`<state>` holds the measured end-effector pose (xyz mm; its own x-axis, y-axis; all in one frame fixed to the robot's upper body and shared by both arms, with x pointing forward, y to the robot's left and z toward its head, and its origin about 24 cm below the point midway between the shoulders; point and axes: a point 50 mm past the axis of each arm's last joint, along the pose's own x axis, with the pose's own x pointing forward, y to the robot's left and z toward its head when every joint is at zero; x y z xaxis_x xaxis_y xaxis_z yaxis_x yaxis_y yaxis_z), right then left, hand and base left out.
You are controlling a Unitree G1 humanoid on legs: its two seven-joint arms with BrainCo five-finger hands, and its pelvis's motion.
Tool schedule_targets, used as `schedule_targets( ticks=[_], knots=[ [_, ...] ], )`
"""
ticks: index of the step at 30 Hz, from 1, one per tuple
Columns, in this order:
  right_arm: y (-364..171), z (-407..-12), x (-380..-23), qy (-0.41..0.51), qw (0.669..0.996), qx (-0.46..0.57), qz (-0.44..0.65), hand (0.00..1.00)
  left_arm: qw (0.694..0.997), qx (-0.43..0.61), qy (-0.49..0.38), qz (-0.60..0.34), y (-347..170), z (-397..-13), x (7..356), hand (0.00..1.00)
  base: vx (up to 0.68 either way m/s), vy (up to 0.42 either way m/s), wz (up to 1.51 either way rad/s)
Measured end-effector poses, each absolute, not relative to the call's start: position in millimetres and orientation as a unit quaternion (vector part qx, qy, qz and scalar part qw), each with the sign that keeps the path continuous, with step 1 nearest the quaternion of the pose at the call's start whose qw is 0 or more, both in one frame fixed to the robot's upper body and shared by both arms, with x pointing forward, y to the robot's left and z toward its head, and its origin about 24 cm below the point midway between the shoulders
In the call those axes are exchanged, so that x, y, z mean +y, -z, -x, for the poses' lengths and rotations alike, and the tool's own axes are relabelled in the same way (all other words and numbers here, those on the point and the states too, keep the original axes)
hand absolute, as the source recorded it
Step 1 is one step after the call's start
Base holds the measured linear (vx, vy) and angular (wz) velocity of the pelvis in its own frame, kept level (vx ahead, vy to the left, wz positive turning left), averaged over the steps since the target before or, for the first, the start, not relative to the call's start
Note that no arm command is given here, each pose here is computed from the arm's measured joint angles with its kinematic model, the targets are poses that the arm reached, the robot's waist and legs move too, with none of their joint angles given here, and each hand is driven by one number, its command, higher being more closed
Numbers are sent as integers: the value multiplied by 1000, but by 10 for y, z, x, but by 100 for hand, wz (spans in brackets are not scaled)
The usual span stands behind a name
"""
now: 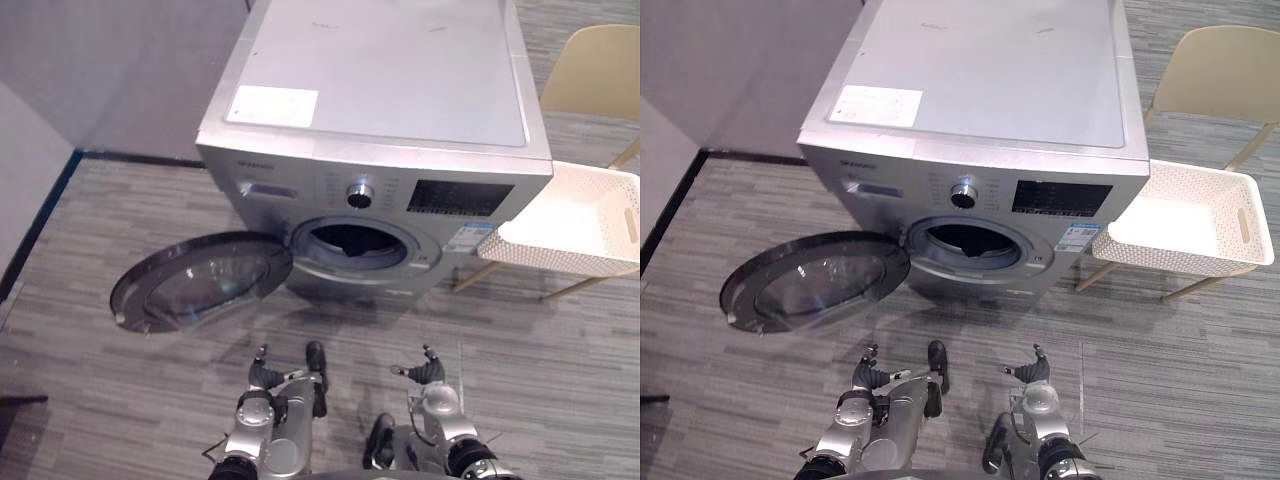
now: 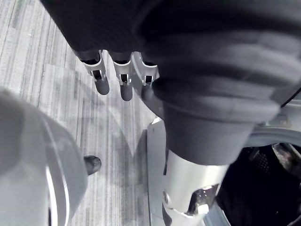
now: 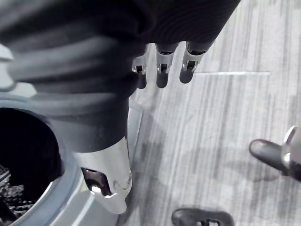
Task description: Pick up the laundry basket with both hands and put the clothes into the washing machine.
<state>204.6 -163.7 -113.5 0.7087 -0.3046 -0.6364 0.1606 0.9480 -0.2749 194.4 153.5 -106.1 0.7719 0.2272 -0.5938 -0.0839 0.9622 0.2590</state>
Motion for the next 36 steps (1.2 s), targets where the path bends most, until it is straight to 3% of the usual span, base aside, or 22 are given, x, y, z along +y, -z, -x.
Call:
schedule_targets(
  ticks=[8,13,18,23,29,36],
  knots=[
    [1271,-1830,-1692,138,901,399,105,0,916,359,-36,-176,1189,-1848,1586,0,-100,224,17],
    [1292,-1813,-1731,140,897,407,103,0,922,333,-48,-192,1093,-1957,1683,0,-5,179,2],
    [1288,-1829,-1744,137,896,408,106,0,974,164,-56,-143,467,-2395,1576,0,10,27,-16],
    [1244,-1904,-1812,135,900,397,121,0,988,42,-81,-122,-57,-2676,1603,0,-4,-50,-6],
    [1209,-1967,-1860,135,901,391,132,0,971,-28,-193,-136,-456,-2899,2021,0,-29,-38,-1],
    [1177,-2083,-1764,130,902,390,134,0,931,-77,-301,-194,-1076,-3298,2653,0,-72,-33,-2]
  ],
)
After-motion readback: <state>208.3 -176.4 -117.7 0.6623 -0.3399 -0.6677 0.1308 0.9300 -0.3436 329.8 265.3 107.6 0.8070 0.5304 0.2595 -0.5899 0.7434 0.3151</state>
